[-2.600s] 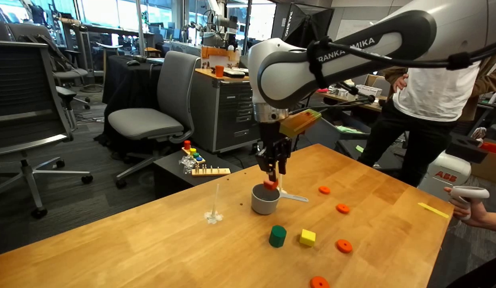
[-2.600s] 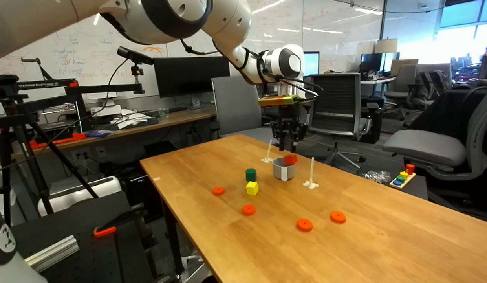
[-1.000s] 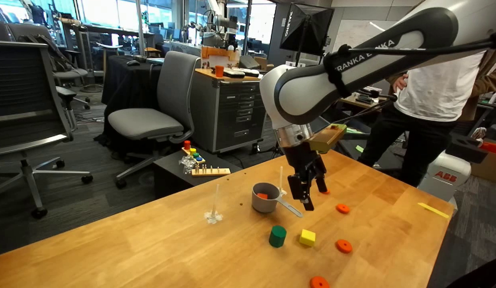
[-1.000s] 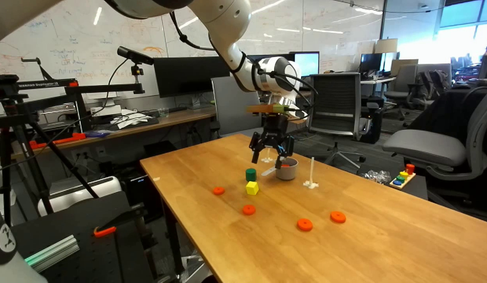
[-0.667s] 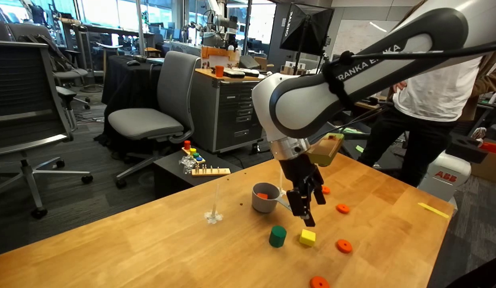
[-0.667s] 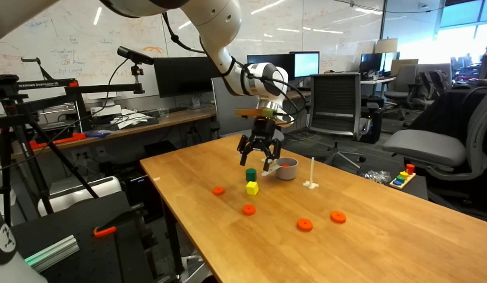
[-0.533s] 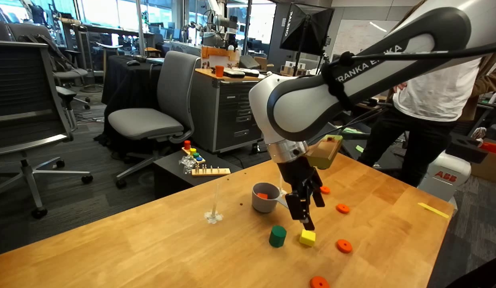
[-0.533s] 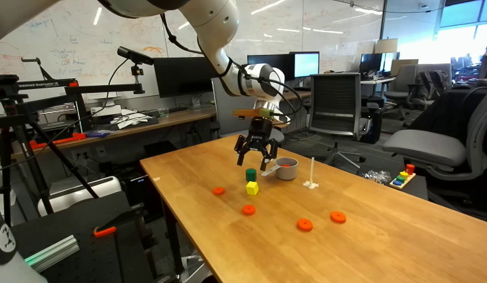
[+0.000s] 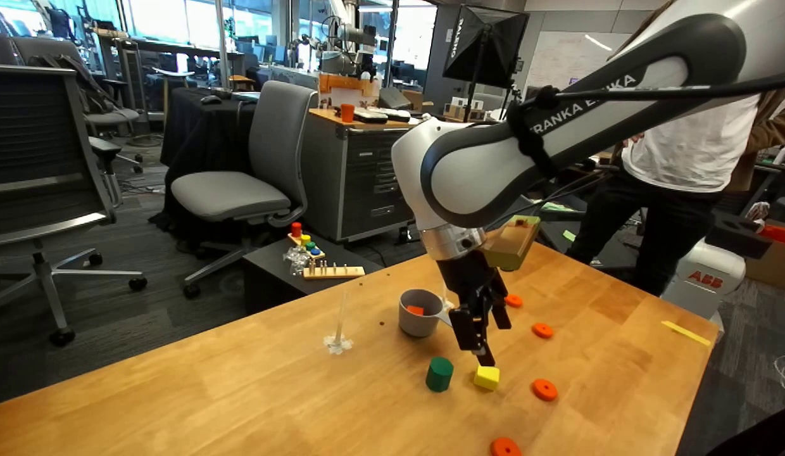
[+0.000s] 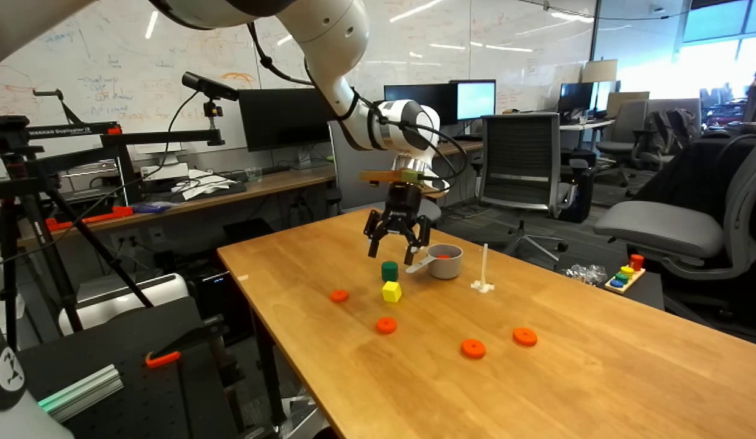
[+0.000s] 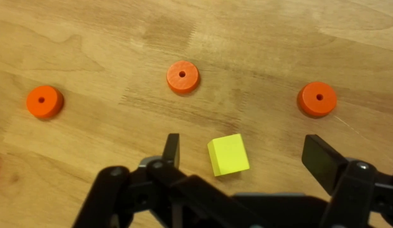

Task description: Put the blocks in the cup

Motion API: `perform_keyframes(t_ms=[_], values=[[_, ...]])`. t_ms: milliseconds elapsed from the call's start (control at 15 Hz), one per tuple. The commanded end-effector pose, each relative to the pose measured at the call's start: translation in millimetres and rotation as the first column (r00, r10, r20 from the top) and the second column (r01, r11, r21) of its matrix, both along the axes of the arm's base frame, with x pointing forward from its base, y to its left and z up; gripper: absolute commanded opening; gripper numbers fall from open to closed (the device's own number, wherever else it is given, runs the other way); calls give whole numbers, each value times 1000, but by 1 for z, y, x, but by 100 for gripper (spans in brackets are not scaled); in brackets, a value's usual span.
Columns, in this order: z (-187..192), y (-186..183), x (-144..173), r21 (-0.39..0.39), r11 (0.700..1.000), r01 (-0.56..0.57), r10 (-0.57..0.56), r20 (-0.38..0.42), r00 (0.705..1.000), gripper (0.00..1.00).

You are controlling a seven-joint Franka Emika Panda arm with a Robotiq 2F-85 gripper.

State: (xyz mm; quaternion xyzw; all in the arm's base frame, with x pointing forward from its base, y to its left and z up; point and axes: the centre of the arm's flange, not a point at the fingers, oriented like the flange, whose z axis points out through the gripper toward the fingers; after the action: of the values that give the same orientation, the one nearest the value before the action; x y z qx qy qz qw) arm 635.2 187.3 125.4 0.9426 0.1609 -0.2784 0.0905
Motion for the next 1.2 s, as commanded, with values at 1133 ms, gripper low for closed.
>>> perform_keyframes(t_ms=[1133], values=[[-26,76,46,17,993,-119,118,19,993,100]])
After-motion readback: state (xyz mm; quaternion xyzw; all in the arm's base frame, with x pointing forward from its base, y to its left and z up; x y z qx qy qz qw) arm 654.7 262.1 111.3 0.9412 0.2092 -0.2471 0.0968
